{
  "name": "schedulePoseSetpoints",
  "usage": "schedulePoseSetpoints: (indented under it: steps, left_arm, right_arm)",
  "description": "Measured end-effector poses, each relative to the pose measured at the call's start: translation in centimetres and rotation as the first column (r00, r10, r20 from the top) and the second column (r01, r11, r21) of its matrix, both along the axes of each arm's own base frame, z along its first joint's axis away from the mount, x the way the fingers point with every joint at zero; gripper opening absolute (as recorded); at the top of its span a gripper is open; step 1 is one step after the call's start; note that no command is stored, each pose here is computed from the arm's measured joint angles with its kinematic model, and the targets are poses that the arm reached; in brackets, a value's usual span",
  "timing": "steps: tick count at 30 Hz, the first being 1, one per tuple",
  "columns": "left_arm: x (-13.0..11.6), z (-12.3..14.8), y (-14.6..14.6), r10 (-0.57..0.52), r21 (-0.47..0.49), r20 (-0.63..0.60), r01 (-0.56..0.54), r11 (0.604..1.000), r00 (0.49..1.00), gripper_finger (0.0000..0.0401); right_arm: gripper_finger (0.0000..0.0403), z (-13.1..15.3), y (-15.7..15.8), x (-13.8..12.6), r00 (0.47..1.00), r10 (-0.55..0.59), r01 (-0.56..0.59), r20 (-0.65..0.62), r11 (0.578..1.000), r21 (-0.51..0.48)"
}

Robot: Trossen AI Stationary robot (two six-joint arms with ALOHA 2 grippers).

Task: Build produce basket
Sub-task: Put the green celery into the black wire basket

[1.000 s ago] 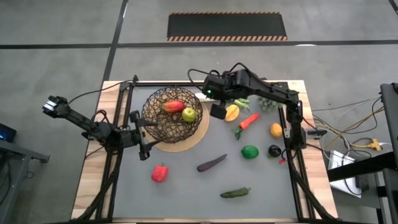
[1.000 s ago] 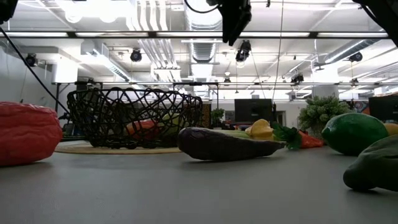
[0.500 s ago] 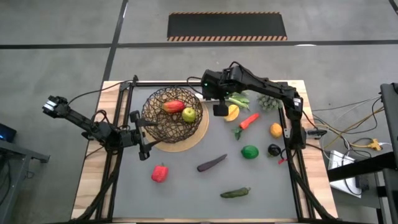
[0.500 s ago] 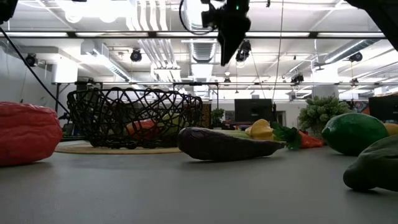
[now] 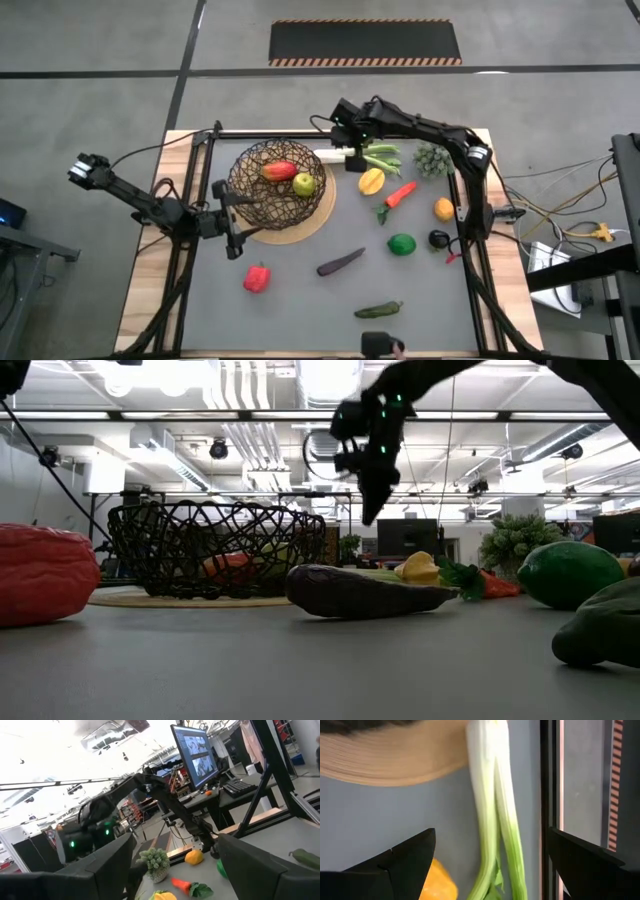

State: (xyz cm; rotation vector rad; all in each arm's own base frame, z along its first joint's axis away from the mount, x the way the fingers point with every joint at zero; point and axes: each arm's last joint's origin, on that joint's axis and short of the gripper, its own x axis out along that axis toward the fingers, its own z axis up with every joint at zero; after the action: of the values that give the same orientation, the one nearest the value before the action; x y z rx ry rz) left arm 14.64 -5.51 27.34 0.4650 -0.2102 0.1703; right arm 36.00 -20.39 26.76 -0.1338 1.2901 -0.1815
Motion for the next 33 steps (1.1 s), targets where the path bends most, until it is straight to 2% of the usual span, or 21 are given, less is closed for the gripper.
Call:
schedulePoseSetpoints:
  steps: [12,30,33]
  left_arm:
    - [0.1,-0.1,0.0,0.000,0.000,-0.005,0.000,1.000,1.000,0.0272]
    - [0.4,-0.4,-0.2,0.001,0.009,-0.023,-0.001,1.000,1.000,0.0272]
    - [0.4,-0.3,-0.2,0.001,0.009,-0.022,-0.001,1.000,1.000,0.0272]
  right_arm:
    - [0.0364,-6.4,-3.3,-2.6,0.999,-0.050,0.050,0.008,0.998,0.023]
    - [0.0363,-9.9,-3.4,-3.5,0.997,-0.059,0.059,0.046,0.998,0.009]
    - [0.0348,-10.3,-3.4,-3.7,0.997,-0.061,0.061,0.044,0.998,0.009]
